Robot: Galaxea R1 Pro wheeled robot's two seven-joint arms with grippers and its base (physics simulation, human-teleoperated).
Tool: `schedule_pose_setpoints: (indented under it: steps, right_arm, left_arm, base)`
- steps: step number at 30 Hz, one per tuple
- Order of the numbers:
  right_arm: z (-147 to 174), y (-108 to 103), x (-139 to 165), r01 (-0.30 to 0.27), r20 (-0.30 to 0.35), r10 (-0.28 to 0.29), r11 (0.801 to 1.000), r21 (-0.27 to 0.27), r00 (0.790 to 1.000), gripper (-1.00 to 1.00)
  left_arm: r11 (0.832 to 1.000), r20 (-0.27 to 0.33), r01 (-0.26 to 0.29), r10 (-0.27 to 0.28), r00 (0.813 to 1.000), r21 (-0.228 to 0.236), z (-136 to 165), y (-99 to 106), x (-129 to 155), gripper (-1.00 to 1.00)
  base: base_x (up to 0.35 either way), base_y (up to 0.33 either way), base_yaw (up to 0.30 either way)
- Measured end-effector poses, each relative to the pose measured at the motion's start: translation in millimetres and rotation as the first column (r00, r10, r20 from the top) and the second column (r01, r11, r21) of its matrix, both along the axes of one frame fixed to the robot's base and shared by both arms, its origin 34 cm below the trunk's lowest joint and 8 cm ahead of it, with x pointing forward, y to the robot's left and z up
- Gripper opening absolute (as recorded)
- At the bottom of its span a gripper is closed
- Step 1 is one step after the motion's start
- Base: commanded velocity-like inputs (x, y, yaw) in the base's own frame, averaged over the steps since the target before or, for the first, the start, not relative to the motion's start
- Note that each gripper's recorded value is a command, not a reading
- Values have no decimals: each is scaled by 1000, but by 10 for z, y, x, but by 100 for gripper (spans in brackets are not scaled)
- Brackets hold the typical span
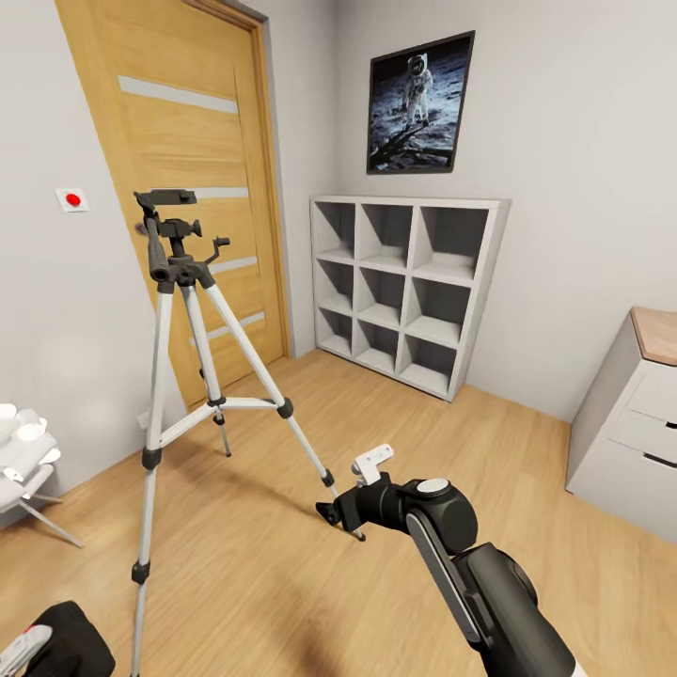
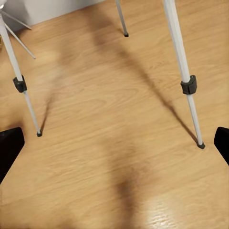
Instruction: Attach the digital camera to the camera tripod in the bedroom.
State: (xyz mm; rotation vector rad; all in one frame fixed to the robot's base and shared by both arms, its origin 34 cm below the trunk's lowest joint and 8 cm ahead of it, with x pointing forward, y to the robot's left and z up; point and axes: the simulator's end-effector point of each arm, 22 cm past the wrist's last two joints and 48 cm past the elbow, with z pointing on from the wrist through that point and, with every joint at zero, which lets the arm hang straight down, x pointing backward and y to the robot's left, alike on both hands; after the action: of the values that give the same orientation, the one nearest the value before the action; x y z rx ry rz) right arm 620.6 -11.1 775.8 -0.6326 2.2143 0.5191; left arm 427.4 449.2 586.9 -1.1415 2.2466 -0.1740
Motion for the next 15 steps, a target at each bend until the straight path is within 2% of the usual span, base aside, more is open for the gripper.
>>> schedule_pose_setpoints:
  steps: [6,15]
  right_arm:
    - [-1,3,-2,-1,0,1,1000,0,1000,100]
    - [-8,4,-7,0,-1,0,1000,0,1000,100]
  left_arm:
    - [999,20,38,-39,999,7,34,-98,121,-100]
    - [998,32,56,-56,998,14,38,-139,177,-100]
  base:
    - [-20,48,0]
    - [-11,250,0]
